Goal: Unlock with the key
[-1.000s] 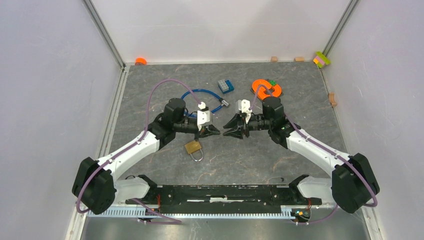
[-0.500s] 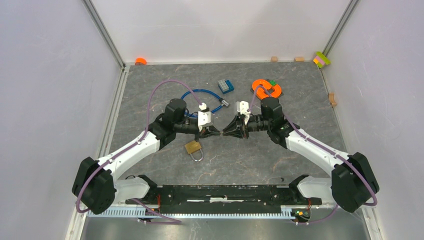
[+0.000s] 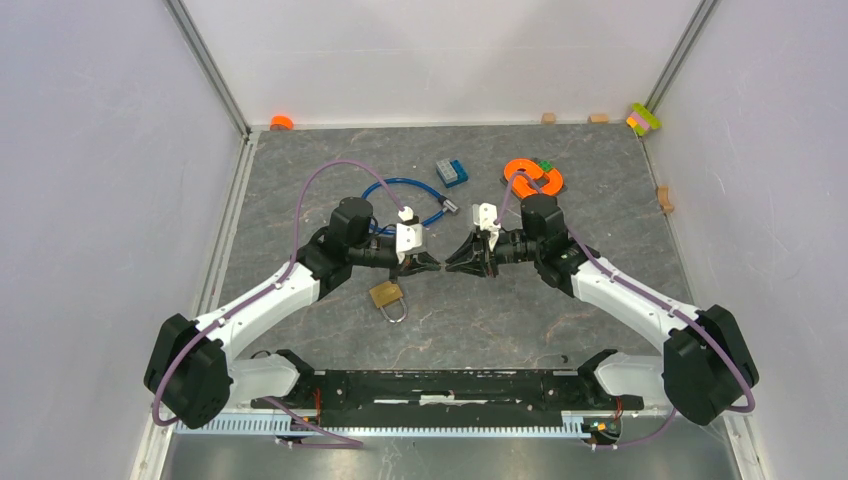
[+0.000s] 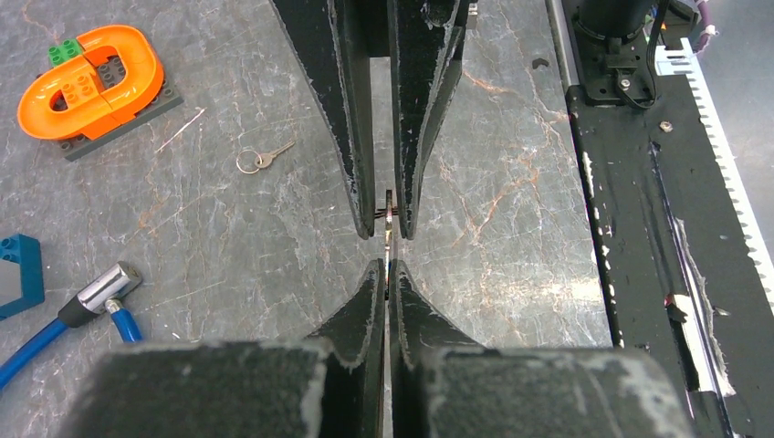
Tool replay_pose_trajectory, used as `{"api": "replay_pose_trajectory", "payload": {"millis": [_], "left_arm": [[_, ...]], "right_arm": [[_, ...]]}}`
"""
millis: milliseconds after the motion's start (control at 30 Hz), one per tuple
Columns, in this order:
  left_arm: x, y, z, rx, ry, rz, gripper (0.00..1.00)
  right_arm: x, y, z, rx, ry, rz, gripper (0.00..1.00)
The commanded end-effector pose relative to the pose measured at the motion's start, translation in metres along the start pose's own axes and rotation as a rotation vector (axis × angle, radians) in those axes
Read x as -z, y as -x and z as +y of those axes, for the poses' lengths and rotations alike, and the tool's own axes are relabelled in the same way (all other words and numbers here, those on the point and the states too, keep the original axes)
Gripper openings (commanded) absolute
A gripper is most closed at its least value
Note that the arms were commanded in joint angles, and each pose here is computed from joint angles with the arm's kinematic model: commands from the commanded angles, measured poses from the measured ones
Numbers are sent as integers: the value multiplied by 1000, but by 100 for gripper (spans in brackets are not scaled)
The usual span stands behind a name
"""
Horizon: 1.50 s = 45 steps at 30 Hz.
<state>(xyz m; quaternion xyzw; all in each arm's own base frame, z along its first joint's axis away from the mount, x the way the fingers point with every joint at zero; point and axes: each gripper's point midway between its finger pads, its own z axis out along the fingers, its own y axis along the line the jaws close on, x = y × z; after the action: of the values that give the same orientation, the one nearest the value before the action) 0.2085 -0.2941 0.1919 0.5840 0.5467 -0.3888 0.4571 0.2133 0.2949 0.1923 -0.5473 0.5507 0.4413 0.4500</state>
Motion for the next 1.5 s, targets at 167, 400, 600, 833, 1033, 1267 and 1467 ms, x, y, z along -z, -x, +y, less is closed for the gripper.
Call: {"api": "replay_pose_trajectory", "payload": {"millis": [167,400,600,833,1033,1267,1467], "left_arm": [[0,12,3,-72,1,-28,2],[0,9,1,-67,-4,-29,2],[-3,1,-2,-74,-11,-41,4],[-5,2,6,-78,24,-56,52],[4,-16,46,-65,194,10,88],[1,-58,126,110,443,270,96],[-25,-96,162,148,387,449,93]], "right_arm": [[4,18,-2,71,-12,-17,13],[4,18,-2,77,-12,-18,1],[11,23,-10,111,-58,-17,0],[22,17,-15,129,-93,-1,0],[46,-4,-32,128,-177,35,0],[82,-31,-54,67,-326,51,0],[103,-29,-62,81,-400,46,0]]}}
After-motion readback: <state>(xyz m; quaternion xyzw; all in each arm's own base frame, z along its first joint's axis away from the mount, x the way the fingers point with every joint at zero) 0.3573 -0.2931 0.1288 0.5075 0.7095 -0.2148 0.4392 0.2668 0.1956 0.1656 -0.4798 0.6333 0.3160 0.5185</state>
